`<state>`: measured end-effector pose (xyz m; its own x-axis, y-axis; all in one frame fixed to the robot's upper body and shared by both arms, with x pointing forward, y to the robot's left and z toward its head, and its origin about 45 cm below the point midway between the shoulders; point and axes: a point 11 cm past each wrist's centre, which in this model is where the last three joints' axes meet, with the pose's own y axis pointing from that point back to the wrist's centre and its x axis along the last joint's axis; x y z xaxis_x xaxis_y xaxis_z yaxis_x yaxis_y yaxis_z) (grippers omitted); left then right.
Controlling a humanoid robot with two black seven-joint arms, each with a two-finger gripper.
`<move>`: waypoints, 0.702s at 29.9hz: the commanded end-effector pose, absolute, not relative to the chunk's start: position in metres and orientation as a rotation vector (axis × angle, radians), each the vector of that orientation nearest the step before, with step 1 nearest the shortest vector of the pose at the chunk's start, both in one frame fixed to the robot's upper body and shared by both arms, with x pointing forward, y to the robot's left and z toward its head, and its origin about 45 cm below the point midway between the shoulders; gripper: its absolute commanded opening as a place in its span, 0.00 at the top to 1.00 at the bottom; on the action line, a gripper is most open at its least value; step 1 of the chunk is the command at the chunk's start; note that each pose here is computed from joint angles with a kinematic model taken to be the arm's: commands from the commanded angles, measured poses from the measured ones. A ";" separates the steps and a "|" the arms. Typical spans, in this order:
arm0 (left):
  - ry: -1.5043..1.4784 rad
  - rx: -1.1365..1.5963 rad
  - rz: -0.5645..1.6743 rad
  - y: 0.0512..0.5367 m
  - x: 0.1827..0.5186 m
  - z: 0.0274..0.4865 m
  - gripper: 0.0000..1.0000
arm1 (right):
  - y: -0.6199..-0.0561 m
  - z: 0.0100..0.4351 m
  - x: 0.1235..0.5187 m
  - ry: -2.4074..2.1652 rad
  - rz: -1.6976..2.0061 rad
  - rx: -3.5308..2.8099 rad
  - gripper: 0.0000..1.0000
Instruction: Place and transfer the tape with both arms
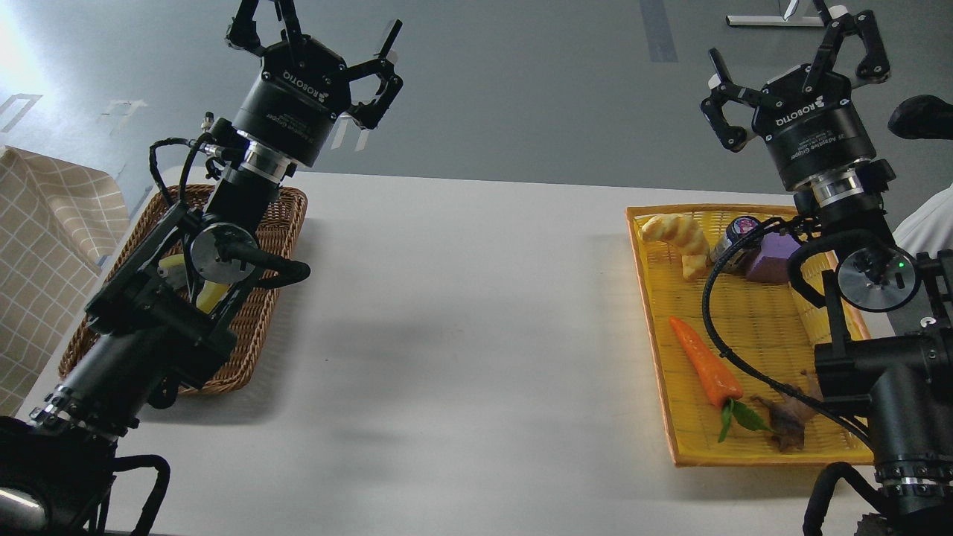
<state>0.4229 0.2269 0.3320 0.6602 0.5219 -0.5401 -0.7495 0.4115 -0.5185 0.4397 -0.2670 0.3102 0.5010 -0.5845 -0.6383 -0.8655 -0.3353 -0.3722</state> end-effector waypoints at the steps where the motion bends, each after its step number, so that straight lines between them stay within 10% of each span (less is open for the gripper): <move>1: 0.315 -0.811 0.818 0.227 0.423 0.332 0.02 | -0.267 0.310 0.439 1.186 0.520 -2.051 0.00; 21: 0.330 -0.787 0.863 0.236 0.429 0.319 0.02 | -0.272 0.308 0.440 1.194 0.524 -2.035 0.00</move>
